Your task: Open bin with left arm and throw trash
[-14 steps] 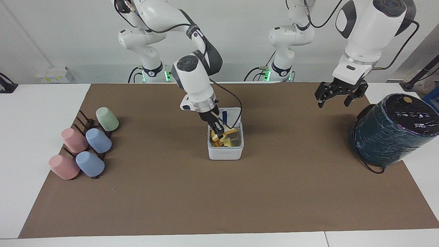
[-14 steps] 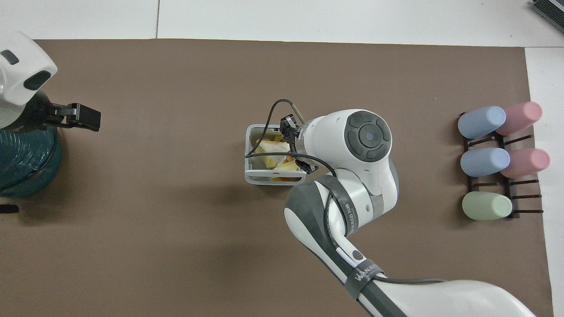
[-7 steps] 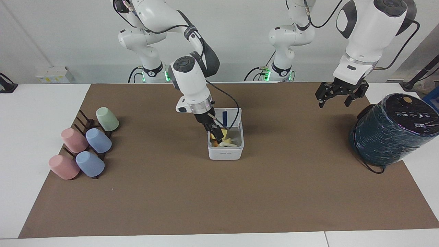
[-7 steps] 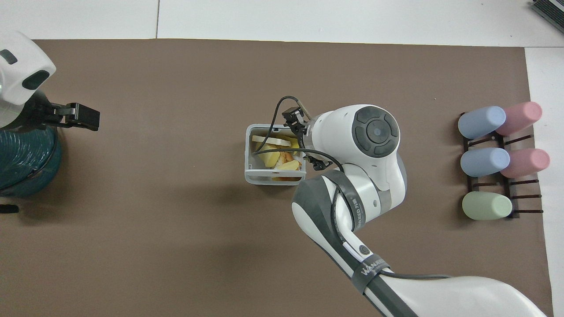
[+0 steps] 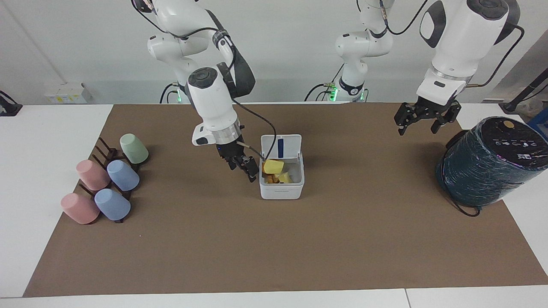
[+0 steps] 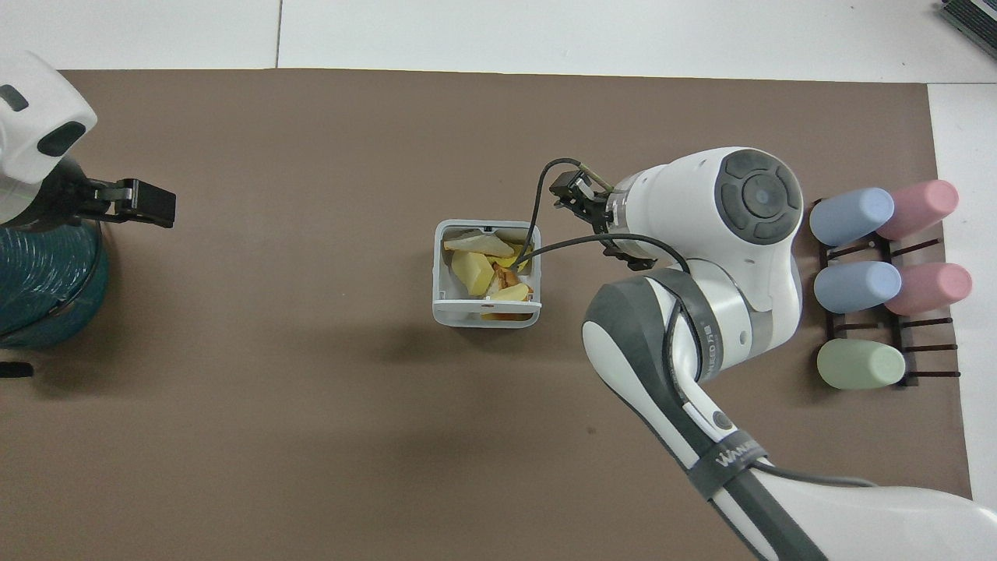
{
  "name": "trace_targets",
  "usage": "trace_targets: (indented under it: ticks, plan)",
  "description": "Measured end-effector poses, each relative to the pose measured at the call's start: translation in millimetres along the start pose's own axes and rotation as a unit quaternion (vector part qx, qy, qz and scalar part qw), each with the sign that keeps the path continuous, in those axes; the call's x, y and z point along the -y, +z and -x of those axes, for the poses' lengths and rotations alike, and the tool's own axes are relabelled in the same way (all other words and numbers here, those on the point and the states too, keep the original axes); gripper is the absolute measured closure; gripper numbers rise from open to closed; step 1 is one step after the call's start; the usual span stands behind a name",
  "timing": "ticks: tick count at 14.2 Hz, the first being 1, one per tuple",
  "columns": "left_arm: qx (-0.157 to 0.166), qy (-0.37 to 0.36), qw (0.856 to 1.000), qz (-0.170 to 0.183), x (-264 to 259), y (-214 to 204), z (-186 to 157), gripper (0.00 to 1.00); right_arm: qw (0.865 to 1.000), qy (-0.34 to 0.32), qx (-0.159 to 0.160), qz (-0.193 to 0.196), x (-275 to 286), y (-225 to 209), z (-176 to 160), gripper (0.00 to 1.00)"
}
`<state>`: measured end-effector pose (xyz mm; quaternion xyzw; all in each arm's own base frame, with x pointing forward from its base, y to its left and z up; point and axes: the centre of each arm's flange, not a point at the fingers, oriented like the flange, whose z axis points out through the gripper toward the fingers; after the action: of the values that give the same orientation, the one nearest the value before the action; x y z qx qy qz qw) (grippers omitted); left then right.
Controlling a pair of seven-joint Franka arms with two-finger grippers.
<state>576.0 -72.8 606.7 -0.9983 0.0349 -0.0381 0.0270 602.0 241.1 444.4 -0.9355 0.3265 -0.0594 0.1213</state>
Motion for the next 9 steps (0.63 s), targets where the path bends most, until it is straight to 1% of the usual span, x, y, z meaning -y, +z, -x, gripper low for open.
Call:
trace_targets:
  ticks: [3,5,7,9]
  plan:
    - [0.000,0.000,1.000,0.000,0,0,0,0.00,0.998,-0.061,-0.002,0.008,-20,-22,-26,0.00]
    - [0.000,0.000,1.000,0.000,0,0,0,0.00,0.994,-0.104,-0.014,0.004,-39,-50,-51,0.00]
    - [-0.001,0.003,1.000,0.000,0,0,0,0.00,0.986,-0.162,-0.028,0.000,-57,-82,-71,0.00]
    - [-0.001,0.004,1.000,0.000,0,0,0,0.00,0.980,-0.198,-0.025,0.012,-79,-107,-85,0.00]
